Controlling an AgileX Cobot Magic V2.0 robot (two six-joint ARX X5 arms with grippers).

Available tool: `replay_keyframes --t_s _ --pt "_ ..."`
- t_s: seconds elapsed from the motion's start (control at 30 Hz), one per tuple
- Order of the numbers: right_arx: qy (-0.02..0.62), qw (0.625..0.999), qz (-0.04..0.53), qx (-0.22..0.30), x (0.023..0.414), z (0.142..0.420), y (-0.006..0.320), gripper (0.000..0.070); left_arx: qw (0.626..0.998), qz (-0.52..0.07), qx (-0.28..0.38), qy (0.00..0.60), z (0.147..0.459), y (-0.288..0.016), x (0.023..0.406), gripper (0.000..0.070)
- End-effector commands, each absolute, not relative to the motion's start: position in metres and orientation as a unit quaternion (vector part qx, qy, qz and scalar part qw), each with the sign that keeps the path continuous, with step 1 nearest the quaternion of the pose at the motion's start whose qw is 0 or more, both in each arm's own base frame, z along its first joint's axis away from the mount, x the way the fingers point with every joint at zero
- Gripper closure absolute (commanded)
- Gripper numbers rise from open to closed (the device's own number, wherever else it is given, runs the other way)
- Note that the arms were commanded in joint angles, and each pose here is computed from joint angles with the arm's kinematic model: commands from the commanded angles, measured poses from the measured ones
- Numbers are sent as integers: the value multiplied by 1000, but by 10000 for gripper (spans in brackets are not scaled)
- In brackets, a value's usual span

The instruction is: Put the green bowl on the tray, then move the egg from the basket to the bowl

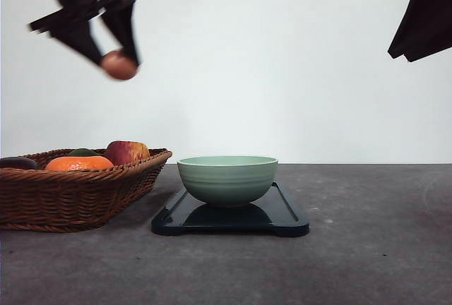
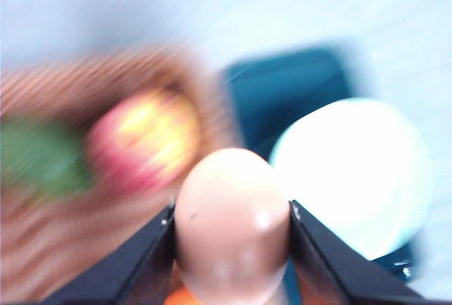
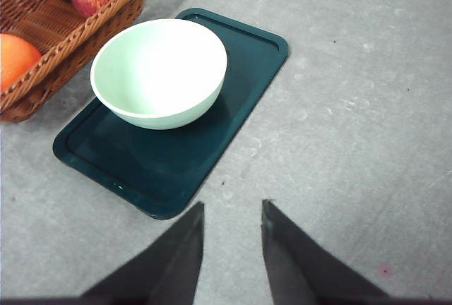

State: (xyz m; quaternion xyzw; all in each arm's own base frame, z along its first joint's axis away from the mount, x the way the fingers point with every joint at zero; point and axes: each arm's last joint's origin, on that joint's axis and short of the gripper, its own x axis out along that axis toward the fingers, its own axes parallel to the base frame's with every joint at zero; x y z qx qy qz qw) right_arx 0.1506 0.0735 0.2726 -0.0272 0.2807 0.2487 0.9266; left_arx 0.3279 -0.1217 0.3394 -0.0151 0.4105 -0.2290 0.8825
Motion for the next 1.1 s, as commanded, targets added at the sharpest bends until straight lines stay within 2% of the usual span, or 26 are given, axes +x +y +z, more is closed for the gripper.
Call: replay_keyframes --t_s 0.0,0.23,0.4,1.07 --pt "277 928 248 -23 152 274 75 542 887 -251 -15 387 347 -135 329 513" --pt "277 928 248 -23 152 274 75 542 895 -305 10 326 353 -178 320 512" --pt "277 928 248 -23 152 274 75 542 896 -312 27 315 348 -201 317 512" --pt "278 928 248 -23 152 274 75 542 847 -307 70 428 254 -247 343 513"
